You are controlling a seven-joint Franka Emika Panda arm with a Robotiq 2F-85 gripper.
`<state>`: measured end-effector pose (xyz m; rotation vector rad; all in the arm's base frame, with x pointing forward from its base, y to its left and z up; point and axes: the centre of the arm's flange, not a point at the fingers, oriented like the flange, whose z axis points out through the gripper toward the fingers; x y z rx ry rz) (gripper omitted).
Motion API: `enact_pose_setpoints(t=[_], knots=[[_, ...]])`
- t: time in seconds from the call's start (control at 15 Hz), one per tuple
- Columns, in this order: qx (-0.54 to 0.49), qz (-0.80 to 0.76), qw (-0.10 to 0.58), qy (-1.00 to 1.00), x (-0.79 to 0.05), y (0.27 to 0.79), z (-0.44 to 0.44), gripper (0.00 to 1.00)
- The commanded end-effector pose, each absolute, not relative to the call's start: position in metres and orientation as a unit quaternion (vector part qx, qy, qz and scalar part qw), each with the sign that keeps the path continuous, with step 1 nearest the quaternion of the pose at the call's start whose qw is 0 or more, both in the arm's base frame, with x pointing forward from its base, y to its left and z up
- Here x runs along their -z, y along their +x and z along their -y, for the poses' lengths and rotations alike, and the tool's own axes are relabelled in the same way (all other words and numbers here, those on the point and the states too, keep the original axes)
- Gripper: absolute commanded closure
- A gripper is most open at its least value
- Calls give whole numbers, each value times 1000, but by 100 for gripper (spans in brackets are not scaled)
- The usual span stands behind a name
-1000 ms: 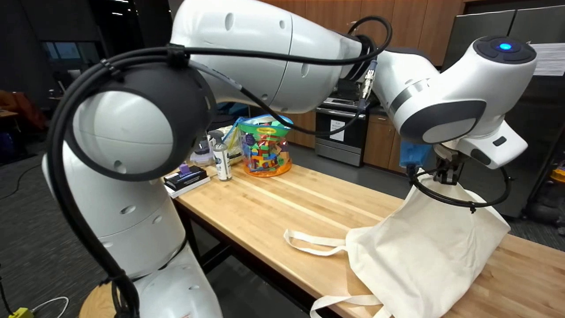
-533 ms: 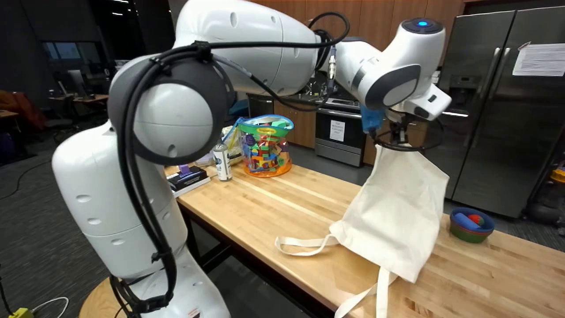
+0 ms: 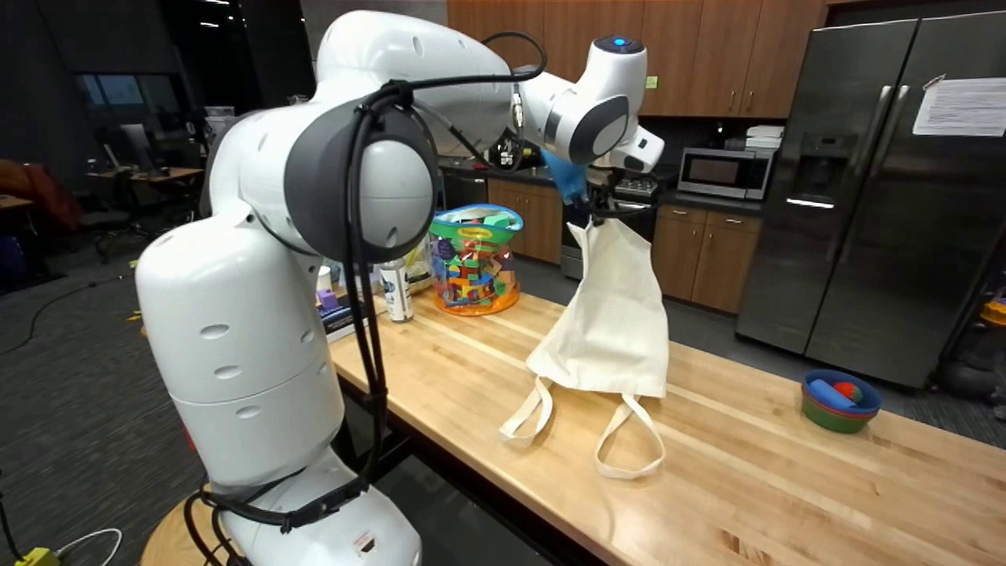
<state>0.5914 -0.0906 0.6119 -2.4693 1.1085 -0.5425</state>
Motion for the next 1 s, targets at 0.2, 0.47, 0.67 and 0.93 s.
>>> enact_pose_setpoints(t=[0.2,0.47,0.67,0.93], knots=[[127,-269,170,-939,-546,587,-6,99],[100,-209,157,-960,-507,568,-29,99],[82,-187,152,-967,-482,558,-30,99],[72,-223,142,-962,-454,558,7,99]])
